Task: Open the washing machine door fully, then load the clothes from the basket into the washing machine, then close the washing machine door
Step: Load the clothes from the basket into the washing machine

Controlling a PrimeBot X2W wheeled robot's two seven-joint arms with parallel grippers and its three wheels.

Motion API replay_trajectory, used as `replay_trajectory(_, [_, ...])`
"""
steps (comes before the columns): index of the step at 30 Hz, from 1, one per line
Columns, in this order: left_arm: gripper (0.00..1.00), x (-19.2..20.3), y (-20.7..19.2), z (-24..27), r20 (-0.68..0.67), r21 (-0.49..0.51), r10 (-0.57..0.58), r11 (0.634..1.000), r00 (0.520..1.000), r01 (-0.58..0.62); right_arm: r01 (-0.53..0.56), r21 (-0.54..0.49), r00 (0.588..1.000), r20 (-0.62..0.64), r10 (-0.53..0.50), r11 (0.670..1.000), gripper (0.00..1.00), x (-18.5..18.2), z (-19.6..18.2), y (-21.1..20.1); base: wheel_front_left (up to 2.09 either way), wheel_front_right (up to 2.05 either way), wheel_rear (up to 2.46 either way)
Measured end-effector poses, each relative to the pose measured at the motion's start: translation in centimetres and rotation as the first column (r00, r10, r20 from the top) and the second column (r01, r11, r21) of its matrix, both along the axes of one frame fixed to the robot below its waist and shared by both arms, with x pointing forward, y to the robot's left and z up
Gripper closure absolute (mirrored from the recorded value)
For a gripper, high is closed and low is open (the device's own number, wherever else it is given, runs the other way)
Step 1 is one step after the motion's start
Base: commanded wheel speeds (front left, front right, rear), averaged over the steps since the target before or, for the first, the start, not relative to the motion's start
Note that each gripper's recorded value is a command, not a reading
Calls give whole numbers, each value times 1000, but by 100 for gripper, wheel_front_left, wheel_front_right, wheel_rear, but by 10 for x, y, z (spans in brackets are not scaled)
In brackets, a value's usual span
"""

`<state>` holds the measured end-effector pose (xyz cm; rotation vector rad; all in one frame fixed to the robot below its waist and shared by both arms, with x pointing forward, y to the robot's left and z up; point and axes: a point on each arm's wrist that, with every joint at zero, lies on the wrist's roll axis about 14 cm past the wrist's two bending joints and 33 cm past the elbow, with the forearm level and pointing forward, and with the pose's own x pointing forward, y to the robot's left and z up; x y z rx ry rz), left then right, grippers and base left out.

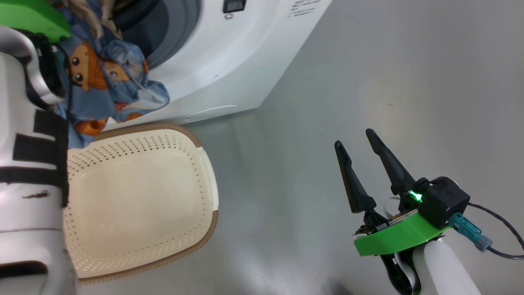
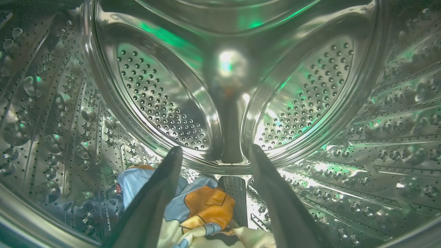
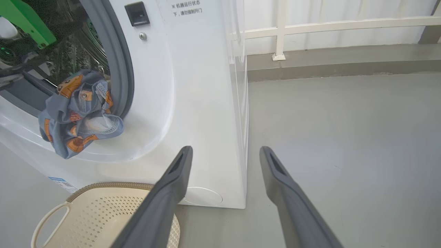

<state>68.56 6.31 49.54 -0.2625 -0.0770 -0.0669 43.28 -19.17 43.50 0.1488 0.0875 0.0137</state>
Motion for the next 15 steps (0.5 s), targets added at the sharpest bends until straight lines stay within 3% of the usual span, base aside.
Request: replay_trajectory(15, [0,-43,1,-21,-28,10,-57,998,998,58,-39,3,999,18,39,999,0,13,-1,12,0,0,0])
